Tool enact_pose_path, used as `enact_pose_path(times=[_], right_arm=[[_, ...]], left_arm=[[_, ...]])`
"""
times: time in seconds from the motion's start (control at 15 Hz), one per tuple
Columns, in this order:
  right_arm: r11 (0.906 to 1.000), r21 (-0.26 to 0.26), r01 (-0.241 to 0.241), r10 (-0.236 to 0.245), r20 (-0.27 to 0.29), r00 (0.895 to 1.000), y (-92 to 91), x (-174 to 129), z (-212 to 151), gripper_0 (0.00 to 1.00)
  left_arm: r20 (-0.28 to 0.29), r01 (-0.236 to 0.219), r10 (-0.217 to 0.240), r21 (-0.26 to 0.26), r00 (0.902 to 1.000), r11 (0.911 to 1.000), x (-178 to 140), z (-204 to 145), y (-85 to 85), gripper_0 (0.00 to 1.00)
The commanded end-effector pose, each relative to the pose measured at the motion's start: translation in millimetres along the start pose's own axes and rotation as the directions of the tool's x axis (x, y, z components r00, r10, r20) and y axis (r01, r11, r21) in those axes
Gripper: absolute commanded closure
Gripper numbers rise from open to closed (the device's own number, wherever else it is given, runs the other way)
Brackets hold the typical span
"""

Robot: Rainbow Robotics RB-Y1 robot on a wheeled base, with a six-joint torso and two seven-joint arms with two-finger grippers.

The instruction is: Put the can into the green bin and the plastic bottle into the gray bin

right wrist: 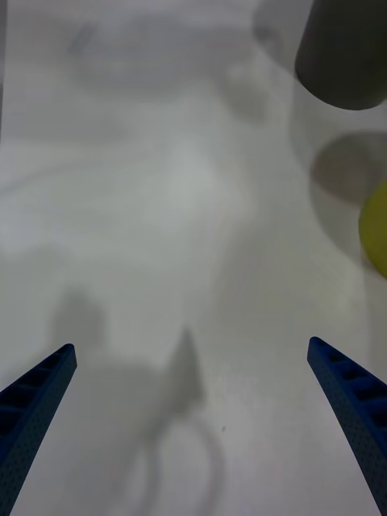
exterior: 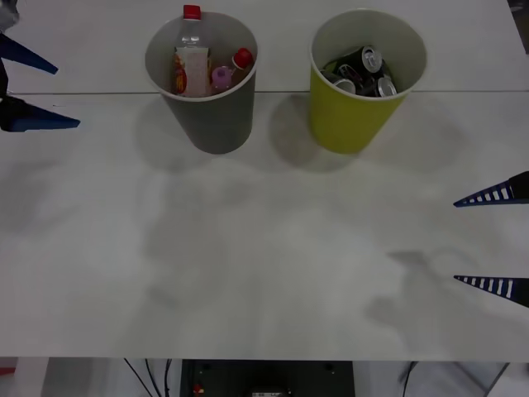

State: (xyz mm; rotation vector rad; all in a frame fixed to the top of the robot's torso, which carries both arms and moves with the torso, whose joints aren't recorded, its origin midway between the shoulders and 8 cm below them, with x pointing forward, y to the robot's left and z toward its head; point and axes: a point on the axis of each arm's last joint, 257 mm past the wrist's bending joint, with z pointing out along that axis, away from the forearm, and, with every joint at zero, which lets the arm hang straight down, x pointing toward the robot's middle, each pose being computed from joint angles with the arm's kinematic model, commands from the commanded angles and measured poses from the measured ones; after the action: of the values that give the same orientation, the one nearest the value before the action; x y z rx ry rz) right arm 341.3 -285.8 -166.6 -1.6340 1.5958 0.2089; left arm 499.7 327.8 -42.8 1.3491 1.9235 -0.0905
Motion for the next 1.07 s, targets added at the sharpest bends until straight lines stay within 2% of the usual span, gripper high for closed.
enact_pose_path(times=[0.07, 0.2, 0.27, 0.33, 0.6, 0.67, 0.87, 1.07], right_arm=[[1.0000, 0.000, 0.000, 0.000, 0.000, 1.000, 0.0, 0, 0, 0.00], [1.0000, 0.000, 0.000, 0.000, 0.000, 1.000, 0.0, 0, 0, 0.00], [1.0000, 0.000, 0.000, 0.000, 0.000, 1.000, 0.0, 0, 0, 0.00], [1.0000, 0.000, 0.000, 0.000, 0.000, 1.000, 0.0, 0, 0, 0.00], [1.0000, 0.000, 0.000, 0.000, 0.000, 1.000, 0.0, 0, 0, 0.00], [1.0000, 0.000, 0.000, 0.000, 0.000, 1.000, 0.0, 0, 0, 0.00], [1.0000, 0.000, 0.000, 0.000, 0.000, 1.000, 0.0, 0, 0, 0.00], [1.0000, 0.000, 0.000, 0.000, 0.000, 1.000, 0.0, 0, 0, 0.00]], left_arm=[[0.023, -0.103, 0.103, 0.016, 0.9944, 0.9945, 33, -1, -34.8, 0.00], [0.032, -0.172, 0.171, 0.018, 0.9848, 0.9850, 52, 3, -57.2, 0.00], [0.035, -0.189, 0.188, 0.025, 0.9816, 0.9817, 59, 5, -65.3, 0.00], [0.034, -0.232, 0.231, 0.042, 0.9724, 0.9718, 69, 8, -77.1, 0.00], [0.084, -0.308, 0.300, 0.098, 0.9501, 0.9464, 90, 14, -110.7, 0.00], [0.100, -0.314, 0.305, 0.094, 0.9470, 0.9446, 90, 15, -113.7, 0.00], [0.176, -0.283, 0.262, 0.104, 0.9488, 0.9536, 90, 18, -137.3, 0.00], [0.223, -0.282, 0.253, 0.106, 0.9413, 0.9537, 86, 19, -156.4, 0.00]])
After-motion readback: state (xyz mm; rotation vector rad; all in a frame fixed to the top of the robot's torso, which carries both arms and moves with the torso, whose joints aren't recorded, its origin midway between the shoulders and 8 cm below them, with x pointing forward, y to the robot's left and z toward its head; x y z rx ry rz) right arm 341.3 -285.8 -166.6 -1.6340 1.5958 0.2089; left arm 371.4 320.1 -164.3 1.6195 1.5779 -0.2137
